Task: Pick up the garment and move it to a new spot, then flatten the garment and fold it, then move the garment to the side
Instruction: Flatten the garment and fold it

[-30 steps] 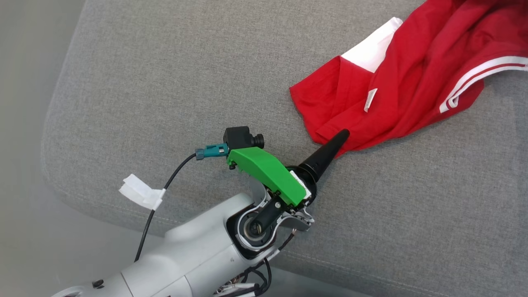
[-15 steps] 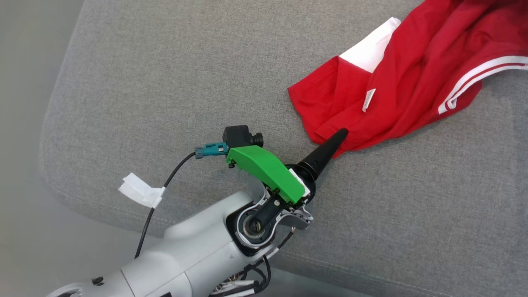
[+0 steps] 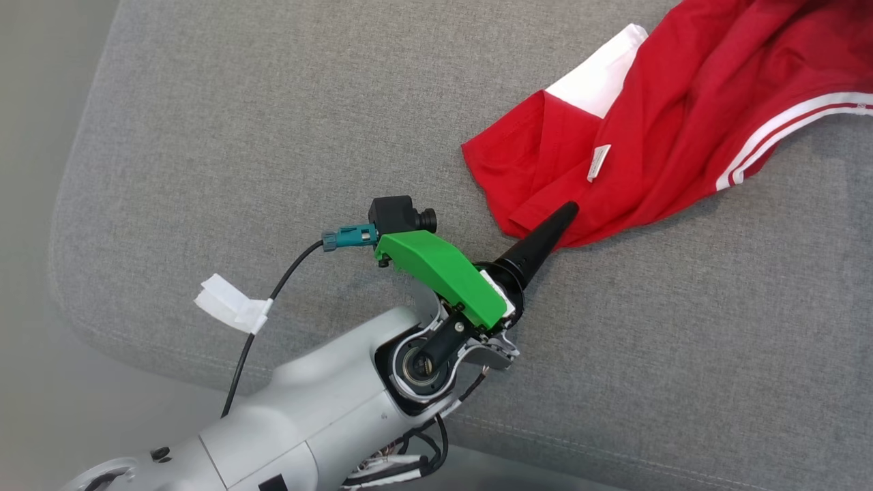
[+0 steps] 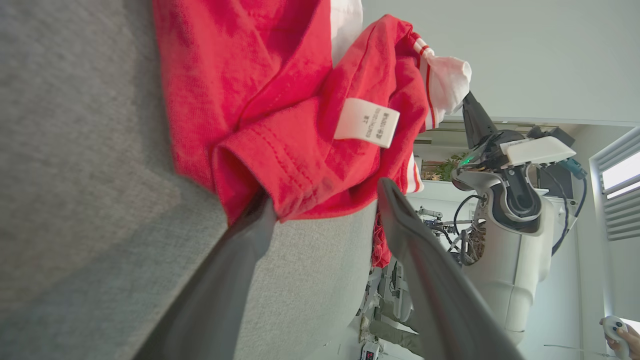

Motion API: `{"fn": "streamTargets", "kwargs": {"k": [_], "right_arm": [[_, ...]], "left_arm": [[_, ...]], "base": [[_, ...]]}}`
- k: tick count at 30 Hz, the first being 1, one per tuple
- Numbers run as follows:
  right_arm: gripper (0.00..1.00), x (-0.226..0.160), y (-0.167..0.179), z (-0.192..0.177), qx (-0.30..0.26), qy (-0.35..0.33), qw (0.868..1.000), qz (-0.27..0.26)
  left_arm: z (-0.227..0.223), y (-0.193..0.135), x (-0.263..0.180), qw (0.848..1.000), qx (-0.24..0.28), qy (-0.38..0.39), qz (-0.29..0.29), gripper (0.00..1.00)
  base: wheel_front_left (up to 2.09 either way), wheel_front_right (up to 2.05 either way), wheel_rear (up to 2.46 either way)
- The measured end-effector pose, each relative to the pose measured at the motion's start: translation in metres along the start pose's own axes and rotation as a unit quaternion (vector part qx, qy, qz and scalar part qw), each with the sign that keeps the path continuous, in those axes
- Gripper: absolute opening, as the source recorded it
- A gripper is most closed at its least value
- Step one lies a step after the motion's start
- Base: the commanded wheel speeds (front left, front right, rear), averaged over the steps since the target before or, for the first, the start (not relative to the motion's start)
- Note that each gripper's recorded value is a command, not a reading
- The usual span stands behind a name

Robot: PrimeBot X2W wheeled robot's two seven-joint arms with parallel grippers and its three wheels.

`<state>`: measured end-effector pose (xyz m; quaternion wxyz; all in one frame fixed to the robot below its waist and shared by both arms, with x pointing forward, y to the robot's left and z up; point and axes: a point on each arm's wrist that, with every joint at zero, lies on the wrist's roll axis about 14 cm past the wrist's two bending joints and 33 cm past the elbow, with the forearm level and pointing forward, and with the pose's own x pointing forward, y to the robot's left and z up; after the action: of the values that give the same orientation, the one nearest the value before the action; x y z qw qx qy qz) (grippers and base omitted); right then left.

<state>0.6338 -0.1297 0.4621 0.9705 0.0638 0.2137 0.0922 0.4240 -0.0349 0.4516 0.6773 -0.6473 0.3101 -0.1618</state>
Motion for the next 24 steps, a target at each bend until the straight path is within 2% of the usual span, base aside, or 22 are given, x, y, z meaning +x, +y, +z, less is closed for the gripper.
{"fn": "streamTargets", "kwargs": {"k": [1, 3, 4, 6, 13, 16, 20, 24], "right_arm": [[0.0, 0.0, 0.0, 0.0, 0.001, 0.0, 1.0, 0.0], [0.0, 0.0, -0.001, -0.001, 0.004, 0.001, 1.0, 0.0], [0.0, 0.0, -0.001, -0.001, 0.004, 0.001, 1.0, 0.0], [0.0, 0.0, -0.001, -0.001, 0.005, 0.001, 1.0, 0.0], [0.0, -0.001, -0.002, -0.002, 0.008, 0.0, 1.0, 0.0], [0.0, -0.004, 0.0, -0.002, 0.022, -0.006, 1.0, 0.003], [0.0, -0.011, 0.003, 0.009, 0.048, -0.032, 0.998, 0.009], [0.0, -0.024, 0.005, 0.037, 0.078, -0.083, 0.993, 0.023]], "left_arm": [[-0.001, 0.0, 0.0, 1.0, 0.0, 0.001, 0.0, 0.89], [-0.002, 0.001, 0.001, 1.0, 0.0, 0.003, 0.001, 0.47], [-0.002, 0.001, 0.001, 1.0, 0.0, 0.004, 0.002, 0.34], [-0.002, 0.002, 0.001, 1.0, 0.001, 0.005, 0.001, 0.0], [0.0, 0.002, 0.003, 1.0, 0.006, 0.004, 0.003, 0.0], [0.009, 0.003, 0.004, 1.0, 0.027, -0.006, 0.005, 0.0], [0.046, -0.009, 0.007, 0.995, 0.08, -0.056, -0.008, 0.0], [0.095, -0.038, -0.001, 0.984, 0.132, -0.119, -0.036, 0.0]], "base": [[0.0, 0.0, 0.0], [0.0, 0.0, 0.0], [0.0, 0.0, 0.0], [0.0, 0.0, 0.0], [0.0, 0.0, 0.0], [0.0, 0.0, 0.0], [0.0, 0.0, 0.0], [0.0, 0.0, 0.0]]}}
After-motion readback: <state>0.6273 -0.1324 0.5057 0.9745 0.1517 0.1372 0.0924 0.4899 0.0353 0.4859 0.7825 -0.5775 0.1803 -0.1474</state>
